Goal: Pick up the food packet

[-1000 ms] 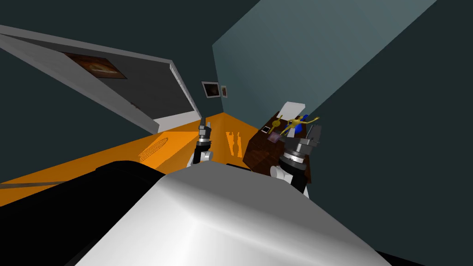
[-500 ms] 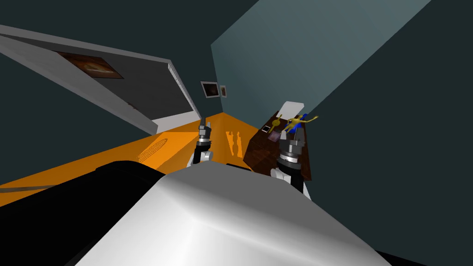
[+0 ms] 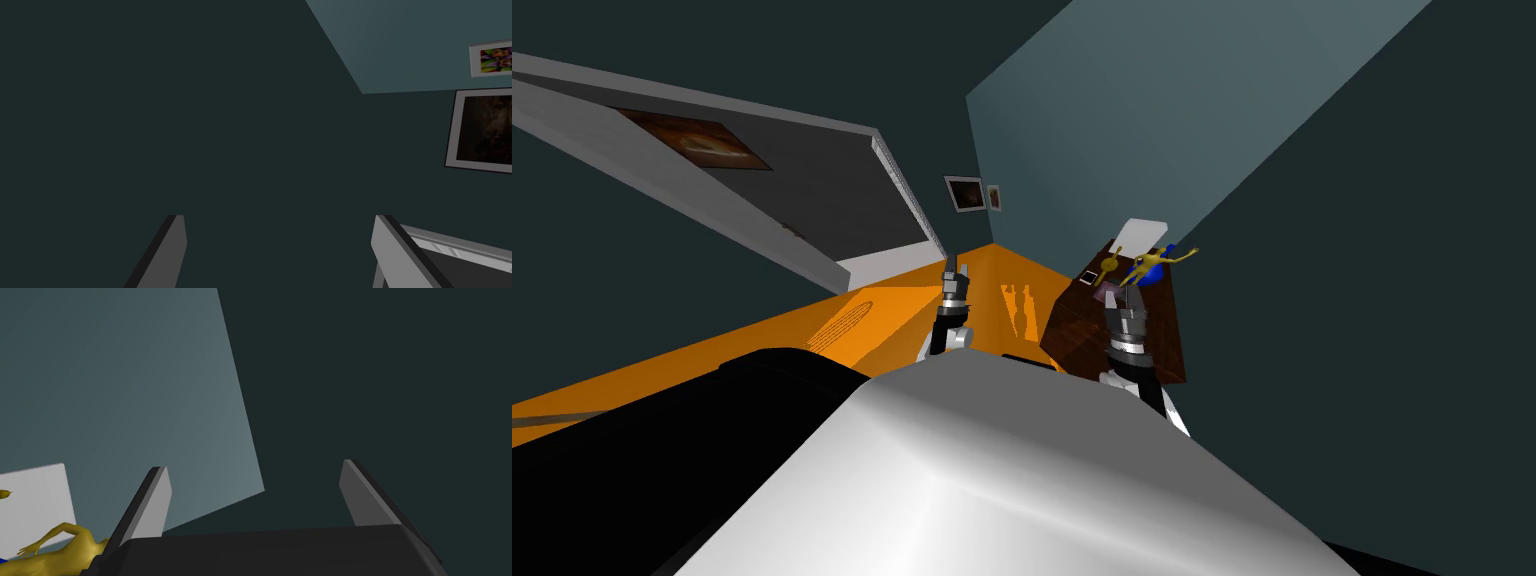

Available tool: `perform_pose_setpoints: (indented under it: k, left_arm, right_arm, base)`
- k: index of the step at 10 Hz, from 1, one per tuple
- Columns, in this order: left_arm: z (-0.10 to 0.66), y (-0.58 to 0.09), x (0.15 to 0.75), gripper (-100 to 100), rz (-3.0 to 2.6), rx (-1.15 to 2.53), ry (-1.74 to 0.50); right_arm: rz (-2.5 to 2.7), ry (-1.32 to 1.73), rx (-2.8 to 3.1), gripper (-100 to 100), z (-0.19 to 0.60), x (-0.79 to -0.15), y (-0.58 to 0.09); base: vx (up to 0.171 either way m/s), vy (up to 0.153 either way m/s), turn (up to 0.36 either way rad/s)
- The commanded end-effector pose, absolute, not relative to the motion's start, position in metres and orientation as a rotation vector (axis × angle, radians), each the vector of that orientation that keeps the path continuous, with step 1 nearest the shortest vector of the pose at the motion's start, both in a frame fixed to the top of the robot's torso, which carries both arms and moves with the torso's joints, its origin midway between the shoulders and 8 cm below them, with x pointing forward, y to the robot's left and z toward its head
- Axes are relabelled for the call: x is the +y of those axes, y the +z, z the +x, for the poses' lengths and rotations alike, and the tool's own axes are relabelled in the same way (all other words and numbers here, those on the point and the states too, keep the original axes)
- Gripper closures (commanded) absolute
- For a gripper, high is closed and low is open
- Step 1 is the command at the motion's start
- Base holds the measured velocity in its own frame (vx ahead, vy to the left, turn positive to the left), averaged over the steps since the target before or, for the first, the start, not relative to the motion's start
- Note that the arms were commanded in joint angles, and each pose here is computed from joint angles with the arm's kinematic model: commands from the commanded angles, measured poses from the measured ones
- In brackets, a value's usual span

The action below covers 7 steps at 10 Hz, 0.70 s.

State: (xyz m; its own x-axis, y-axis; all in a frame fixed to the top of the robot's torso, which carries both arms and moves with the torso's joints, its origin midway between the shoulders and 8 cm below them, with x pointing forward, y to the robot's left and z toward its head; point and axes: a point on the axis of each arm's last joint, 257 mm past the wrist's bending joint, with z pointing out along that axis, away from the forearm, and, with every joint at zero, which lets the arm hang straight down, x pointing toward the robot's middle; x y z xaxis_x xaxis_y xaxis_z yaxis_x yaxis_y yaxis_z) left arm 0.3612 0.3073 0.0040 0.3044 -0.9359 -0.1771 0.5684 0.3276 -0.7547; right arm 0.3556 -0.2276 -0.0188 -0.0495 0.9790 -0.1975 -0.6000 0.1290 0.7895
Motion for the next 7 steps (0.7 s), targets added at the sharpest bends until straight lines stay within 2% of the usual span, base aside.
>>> perform_pose_setpoints:
  k: [1, 7]
  left_arm:
    - [0.361, 0.004, 0.307, 0, -0.641, 0.683, -1.092]
    - [0.361, 0.004, 0.307, 0, -0.641, 0.683, -1.092]
  right_arm:
    - [0.567, 1.406, 0.953, -100, 0.359, -0.220, -0.040]
    - [0.569, 1.412, 1.209, -100, 0.354, -0.205, -0.114]
  base:
    - [-0.057, 0.066, -0.056]
    - [-0.050, 0.062, -0.052]
